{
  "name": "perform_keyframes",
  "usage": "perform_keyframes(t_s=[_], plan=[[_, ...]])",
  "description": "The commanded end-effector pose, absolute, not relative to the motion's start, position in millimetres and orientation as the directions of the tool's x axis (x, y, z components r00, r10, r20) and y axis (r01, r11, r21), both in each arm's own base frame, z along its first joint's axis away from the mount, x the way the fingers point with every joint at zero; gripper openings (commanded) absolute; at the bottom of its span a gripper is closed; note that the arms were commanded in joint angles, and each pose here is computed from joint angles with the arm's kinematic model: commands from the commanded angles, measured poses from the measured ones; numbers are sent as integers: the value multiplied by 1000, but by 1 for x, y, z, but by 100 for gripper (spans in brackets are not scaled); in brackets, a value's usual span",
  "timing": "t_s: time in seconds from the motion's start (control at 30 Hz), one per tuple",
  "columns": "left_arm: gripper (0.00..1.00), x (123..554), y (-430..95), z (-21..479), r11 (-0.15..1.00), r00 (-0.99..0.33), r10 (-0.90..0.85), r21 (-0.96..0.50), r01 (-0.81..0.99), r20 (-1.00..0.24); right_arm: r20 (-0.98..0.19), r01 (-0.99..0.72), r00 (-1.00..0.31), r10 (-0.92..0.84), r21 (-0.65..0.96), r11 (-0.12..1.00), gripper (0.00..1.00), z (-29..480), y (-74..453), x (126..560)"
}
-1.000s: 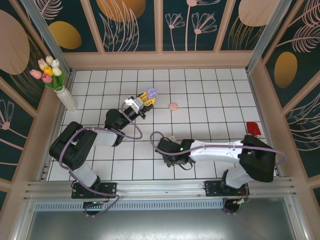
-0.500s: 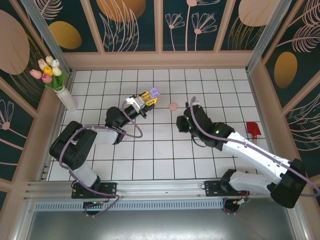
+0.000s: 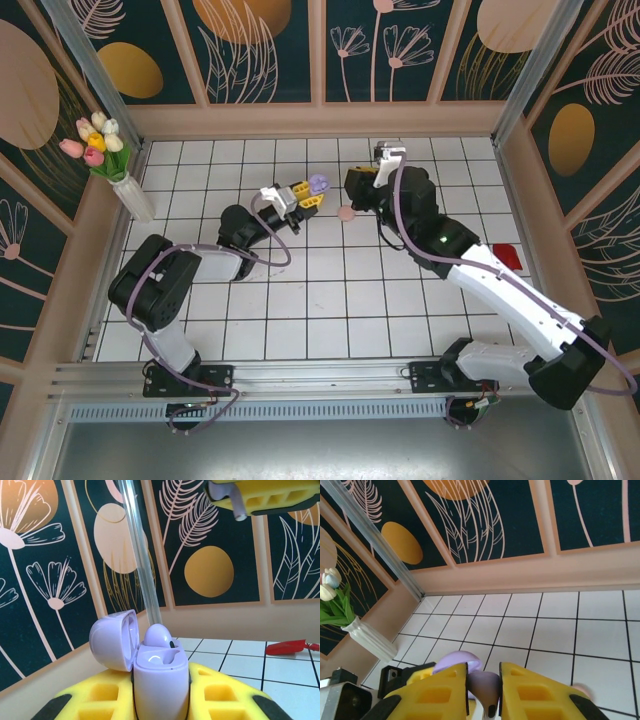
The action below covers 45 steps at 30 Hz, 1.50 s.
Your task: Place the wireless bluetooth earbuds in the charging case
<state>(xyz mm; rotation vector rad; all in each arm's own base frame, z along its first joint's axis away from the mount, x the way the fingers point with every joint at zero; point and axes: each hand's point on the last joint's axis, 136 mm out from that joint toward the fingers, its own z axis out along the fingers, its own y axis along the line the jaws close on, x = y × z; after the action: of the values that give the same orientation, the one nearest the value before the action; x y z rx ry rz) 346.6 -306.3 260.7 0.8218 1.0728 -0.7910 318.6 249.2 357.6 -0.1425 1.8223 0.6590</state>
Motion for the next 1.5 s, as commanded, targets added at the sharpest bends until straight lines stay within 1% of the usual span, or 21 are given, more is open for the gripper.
perform_keyframes(t_s=[0.0,0.23,0.77,1.47], plan=[[0,346,-315,270,441,259,-186,155,884,-948,-929,-483,-263,260,360,798,20,390,259,324],[0,352,-322,273,430,227,-194,125,894,-954,-931,-521,-257,261,361,773,19,384,273,332],[0,356,-323,272,435,227,-186,127,891,-956,-924,-559,-337,180,350,751,19,345,300,343],[0,356,-322,272,442,235,-178,136,887,-956,-911,-531,-383,155,354,770,19,318,298,354]])
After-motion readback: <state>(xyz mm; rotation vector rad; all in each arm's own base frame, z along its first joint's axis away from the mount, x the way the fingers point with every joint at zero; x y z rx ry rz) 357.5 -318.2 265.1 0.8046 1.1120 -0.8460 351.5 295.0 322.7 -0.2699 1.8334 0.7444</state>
